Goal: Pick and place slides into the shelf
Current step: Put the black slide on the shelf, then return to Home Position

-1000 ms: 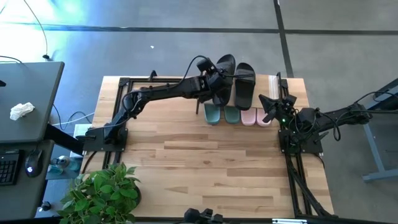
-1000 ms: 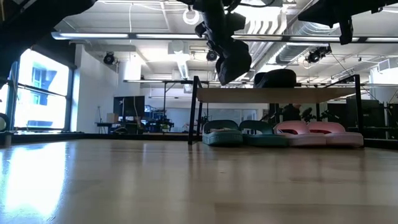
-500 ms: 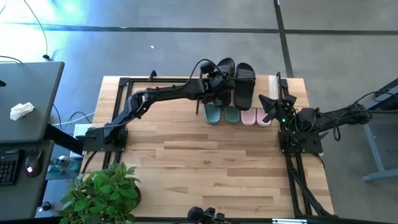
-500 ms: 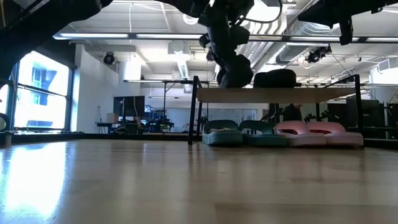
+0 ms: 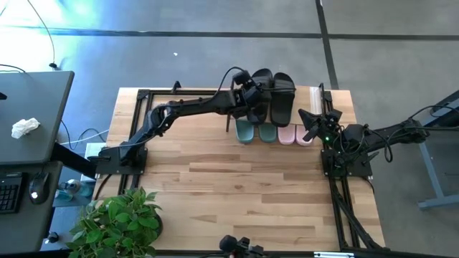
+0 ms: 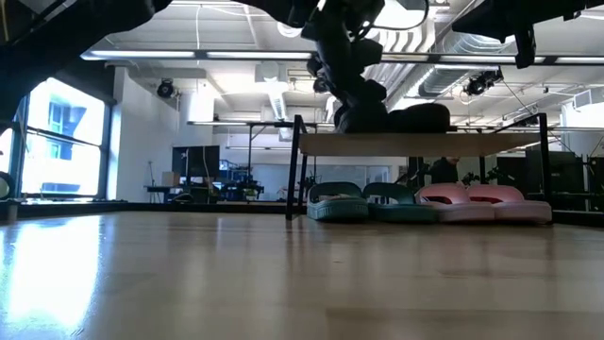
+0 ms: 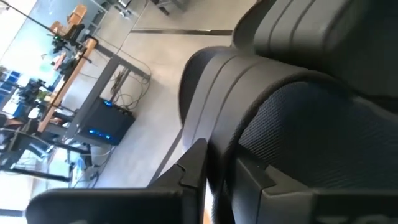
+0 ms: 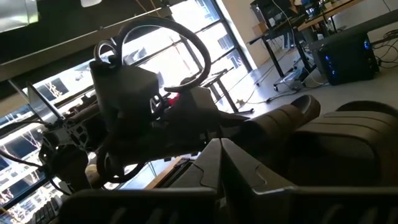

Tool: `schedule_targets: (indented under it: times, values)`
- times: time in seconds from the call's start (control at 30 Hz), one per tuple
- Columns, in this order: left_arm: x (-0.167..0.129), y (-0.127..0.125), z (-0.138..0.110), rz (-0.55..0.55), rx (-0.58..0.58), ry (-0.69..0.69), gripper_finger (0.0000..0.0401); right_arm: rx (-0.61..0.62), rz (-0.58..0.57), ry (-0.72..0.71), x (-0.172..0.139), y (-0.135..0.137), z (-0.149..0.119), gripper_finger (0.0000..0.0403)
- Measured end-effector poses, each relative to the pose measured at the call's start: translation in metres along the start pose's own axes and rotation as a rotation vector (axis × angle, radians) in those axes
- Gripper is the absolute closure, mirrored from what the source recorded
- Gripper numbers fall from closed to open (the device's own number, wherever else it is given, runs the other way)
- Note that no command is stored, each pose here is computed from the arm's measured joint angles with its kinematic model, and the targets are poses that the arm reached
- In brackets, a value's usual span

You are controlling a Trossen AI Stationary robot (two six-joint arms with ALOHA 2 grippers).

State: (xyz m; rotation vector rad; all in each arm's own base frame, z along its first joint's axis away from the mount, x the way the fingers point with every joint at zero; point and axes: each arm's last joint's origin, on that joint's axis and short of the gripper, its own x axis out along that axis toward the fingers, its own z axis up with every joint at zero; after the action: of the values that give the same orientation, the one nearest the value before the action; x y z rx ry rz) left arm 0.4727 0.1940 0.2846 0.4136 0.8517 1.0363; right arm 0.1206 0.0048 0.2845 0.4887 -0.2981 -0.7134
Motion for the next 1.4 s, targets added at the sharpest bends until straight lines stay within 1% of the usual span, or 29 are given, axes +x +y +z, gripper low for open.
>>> schedule_targets:
  times: [0.2, 0.37, 0.57, 0.7, 0.77, 0.83, 1.03, 1.1, 1.17, 1.23, 1.4]
  values:
    - [0.0, 0.0, 0.0, -0.015, 0.0, -0.004, 0.0327, 0.007, 0.009, 0.004, 0.0, 0.0, 0.0, 0.0403]
    - [0.0, -0.001, 0.0, -0.028, 0.003, -0.008, 0.0282, 0.007, 0.018, 0.008, 0.0, 0.001, 0.0, 0.0403]
    - [0.0, -0.004, 0.001, -0.115, 0.004, -0.033, 0.0222, 0.007, 0.022, 0.01, 0.0, 0.001, 0.0, 0.0403]
    - [-0.002, -0.004, 0.002, -0.158, 0.024, -0.048, 0.0191, 0.006, 0.022, 0.01, 0.0, 0.001, 0.0, 0.0403]
    - [-0.006, 0.0, 0.005, -0.194, 0.057, -0.05, 0.0179, 0.005, 0.021, 0.011, 0.0, 0.001, 0.0, 0.0403]
    - [-0.012, 0.007, 0.01, -0.215, 0.061, -0.06, 0.017, 0.004, 0.021, 0.011, 0.0, 0.001, -0.001, 0.0403]
    - [-0.033, 0.024, 0.021, -0.234, 0.066, -0.075, 0.016, 0.005, -0.029, -0.011, 0.0, -0.001, 0.0, 0.0403]
    - [-0.042, 0.034, 0.022, -0.268, 0.07, -0.088, 0.0164, -0.011, -0.048, -0.023, 0.0, -0.002, 0.001, 0.0403]
    - [-0.05, 0.041, 0.023, -0.328, 0.074, -0.114, 0.0169, -0.045, -0.066, -0.03, 0.0, -0.001, 0.005, 0.0403]
    - [-0.056, 0.045, 0.023, -0.406, 0.102, -0.134, 0.0176, -0.071, -0.09, -0.044, 0.0, 0.002, 0.013, 0.0403]
    - [-0.067, 0.044, 0.019, -0.64, 0.179, -0.17, 0.0197, -0.176, -0.128, -0.035, -0.002, 0.01, 0.041, 0.0403]
